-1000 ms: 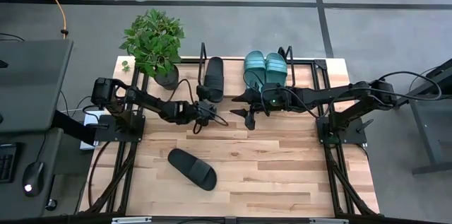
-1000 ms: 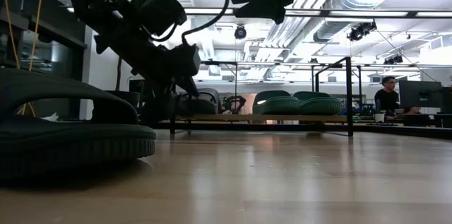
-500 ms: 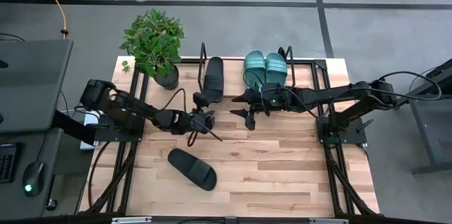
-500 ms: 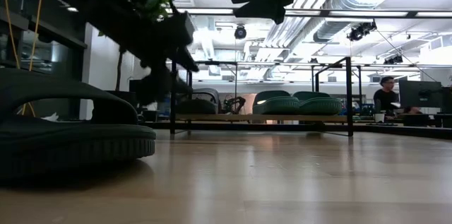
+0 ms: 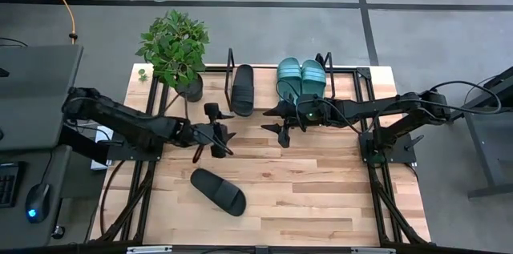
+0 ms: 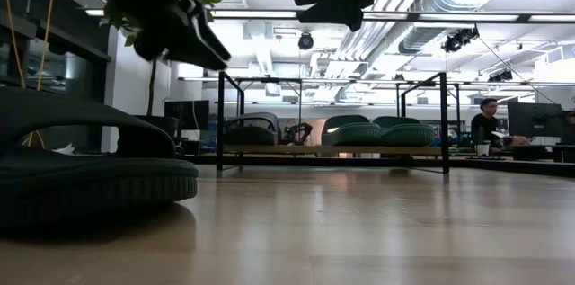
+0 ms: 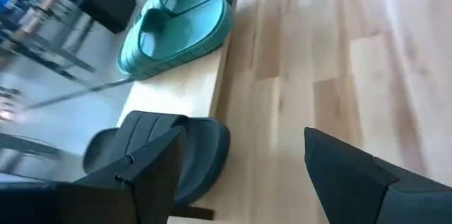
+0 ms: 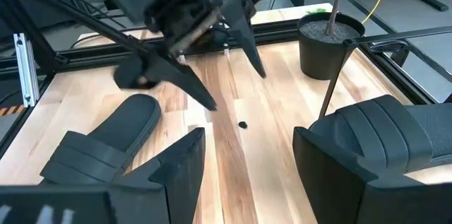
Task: Pick and place slides into the shelf
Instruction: Put the black slipper on the shelf
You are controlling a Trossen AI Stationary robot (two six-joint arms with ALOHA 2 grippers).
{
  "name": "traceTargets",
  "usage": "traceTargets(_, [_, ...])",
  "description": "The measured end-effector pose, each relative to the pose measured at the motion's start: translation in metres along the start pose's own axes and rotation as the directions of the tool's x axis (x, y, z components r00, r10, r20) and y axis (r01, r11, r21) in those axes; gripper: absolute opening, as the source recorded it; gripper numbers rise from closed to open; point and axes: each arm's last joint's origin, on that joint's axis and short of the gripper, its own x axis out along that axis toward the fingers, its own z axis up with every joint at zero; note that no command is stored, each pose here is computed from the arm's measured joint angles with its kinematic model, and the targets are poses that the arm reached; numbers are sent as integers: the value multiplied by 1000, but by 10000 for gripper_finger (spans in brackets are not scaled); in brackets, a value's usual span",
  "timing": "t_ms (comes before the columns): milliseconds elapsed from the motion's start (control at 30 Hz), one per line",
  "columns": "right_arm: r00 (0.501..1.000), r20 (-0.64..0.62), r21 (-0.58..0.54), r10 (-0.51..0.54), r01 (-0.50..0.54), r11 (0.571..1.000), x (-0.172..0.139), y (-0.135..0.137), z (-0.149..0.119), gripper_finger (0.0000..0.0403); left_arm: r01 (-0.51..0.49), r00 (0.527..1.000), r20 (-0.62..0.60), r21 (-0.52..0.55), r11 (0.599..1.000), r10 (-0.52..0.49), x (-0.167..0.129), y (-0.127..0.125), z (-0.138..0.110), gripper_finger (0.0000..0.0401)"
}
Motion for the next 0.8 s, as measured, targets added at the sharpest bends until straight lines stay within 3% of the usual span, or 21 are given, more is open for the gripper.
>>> traceTargets(133, [1000, 4, 0, 0, 0, 1000, 0, 0, 0, 206, 106, 993, 55, -124, 987, -100, -14, 7, 2, 273])
traceTargets(233, [1000, 5, 0, 0, 0, 1000, 0, 0, 0, 206, 217, 974, 109, -211, 953, -197, -21, 9, 5, 273])
traceTargets(433, [1000, 2, 25, 21, -21, 999, 0, 1, 0, 206, 481, 877, 188, -355, 802, -442, -27, 5, 7, 273])
traceTargets(633, [997, -12, 78, 82, -81, 994, 0, 6, -1, 206, 481, 850, 71, -511, 712, -522, -27, 0, -5, 273])
traceTargets(800, [992, -20, 64, 127, -125, 990, -2, 21, -3, 206, 424, 824, -56, -599, 679, -564, -27, -10, -25, 273])
